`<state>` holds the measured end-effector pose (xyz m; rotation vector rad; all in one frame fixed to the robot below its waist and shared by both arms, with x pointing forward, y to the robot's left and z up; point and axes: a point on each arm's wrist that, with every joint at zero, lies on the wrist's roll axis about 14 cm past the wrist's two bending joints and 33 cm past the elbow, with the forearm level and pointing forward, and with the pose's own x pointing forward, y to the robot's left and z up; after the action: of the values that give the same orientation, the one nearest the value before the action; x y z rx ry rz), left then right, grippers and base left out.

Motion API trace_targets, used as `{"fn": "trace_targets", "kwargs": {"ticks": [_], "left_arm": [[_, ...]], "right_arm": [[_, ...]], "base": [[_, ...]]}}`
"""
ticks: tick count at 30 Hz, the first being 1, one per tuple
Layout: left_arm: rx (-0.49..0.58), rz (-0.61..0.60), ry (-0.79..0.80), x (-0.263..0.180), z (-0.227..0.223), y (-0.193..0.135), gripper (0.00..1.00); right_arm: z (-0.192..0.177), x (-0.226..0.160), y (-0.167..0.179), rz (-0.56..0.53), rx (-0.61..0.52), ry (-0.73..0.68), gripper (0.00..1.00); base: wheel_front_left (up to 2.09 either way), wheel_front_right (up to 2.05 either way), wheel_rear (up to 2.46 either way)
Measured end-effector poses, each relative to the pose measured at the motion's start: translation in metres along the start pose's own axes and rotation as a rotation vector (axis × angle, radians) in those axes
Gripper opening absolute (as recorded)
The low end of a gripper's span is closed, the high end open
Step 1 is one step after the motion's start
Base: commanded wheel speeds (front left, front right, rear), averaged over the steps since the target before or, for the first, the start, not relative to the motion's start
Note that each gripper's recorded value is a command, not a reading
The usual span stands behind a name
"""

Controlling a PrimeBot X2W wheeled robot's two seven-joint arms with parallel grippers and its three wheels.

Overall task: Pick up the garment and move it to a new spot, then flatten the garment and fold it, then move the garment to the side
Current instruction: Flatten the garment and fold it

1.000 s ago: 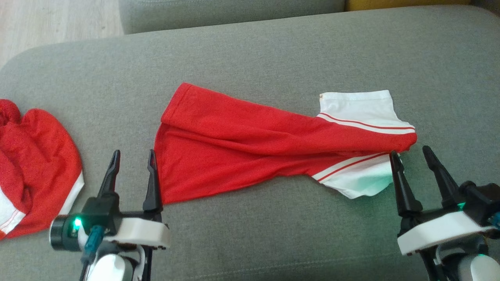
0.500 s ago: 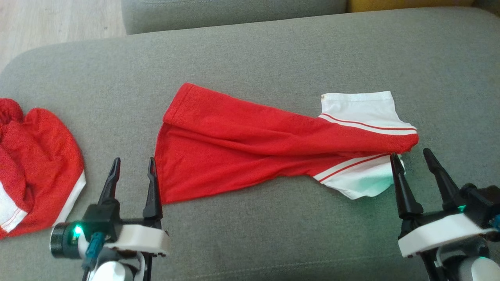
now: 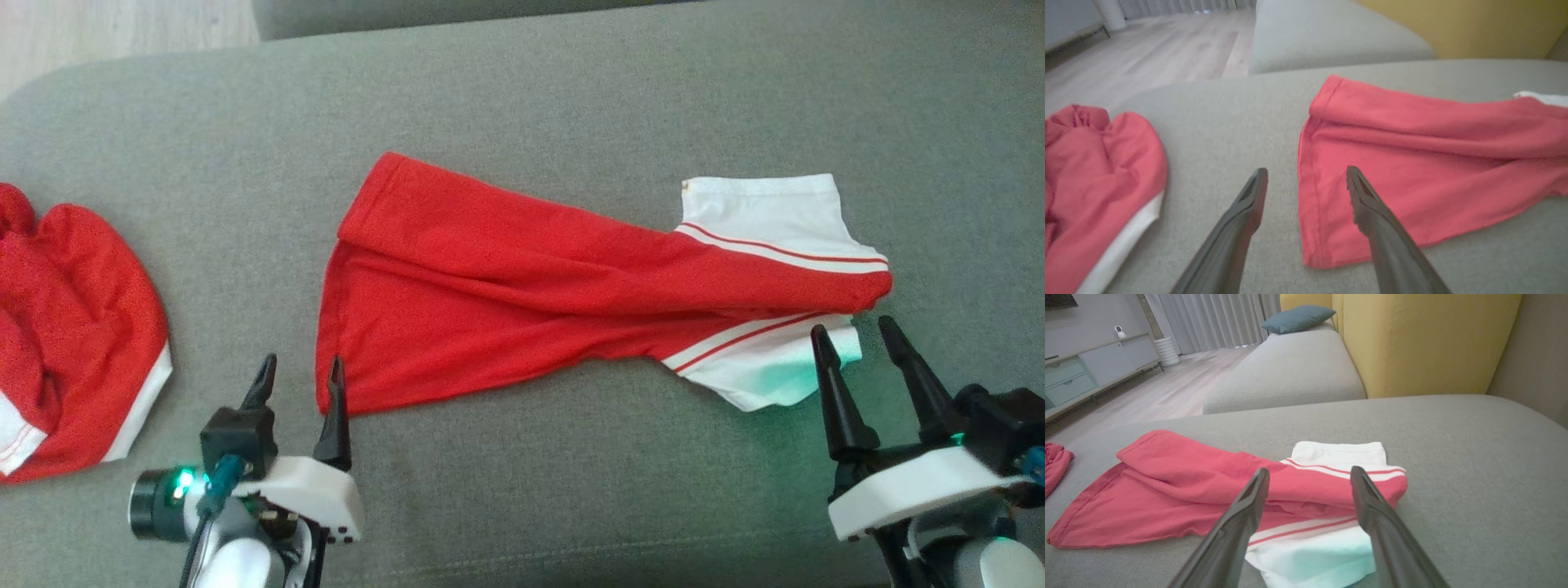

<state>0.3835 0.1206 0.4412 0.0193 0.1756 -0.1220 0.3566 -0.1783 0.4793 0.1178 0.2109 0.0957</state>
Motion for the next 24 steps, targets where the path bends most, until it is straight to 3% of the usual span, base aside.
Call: {"fn": "trace_targets", "kwargs": {"ticks": [6, 11, 12, 14, 24], "left_arm": [[-0.038, -0.016, 0.227, 0.006, -0.054, -0.001, 1.00], [-0.058, -0.037, 0.317, 0.006, -0.072, -0.005, 1.00], [-0.062, -0.042, 0.335, 0.006, -0.075, -0.006, 0.81], [-0.066, -0.047, 0.352, 0.008, -0.077, -0.007, 0.00], [-0.076, -0.065, 0.356, 0.017, -0.077, -0.011, 0.00]], "right_arm": [[-0.019, 0.006, -0.005, -0.014, 0.017, 0.060, 1.00], [-0.026, 0.007, -0.009, -0.025, 0.028, 0.082, 1.00], [-0.029, 0.007, -0.011, -0.031, 0.030, 0.092, 1.00], [-0.034, 0.006, -0.014, -0.042, 0.038, 0.107, 1.00], [-0.091, -0.011, -0.055, -0.147, 0.065, 0.371, 1.00]], "base": [[0.00, 0.00, 0.00], [0.00, 0.00, 0.00], [0.00, 0.00, 0.00], [0.00, 0.00, 0.00], [0.00, 0.00, 0.00]]}}
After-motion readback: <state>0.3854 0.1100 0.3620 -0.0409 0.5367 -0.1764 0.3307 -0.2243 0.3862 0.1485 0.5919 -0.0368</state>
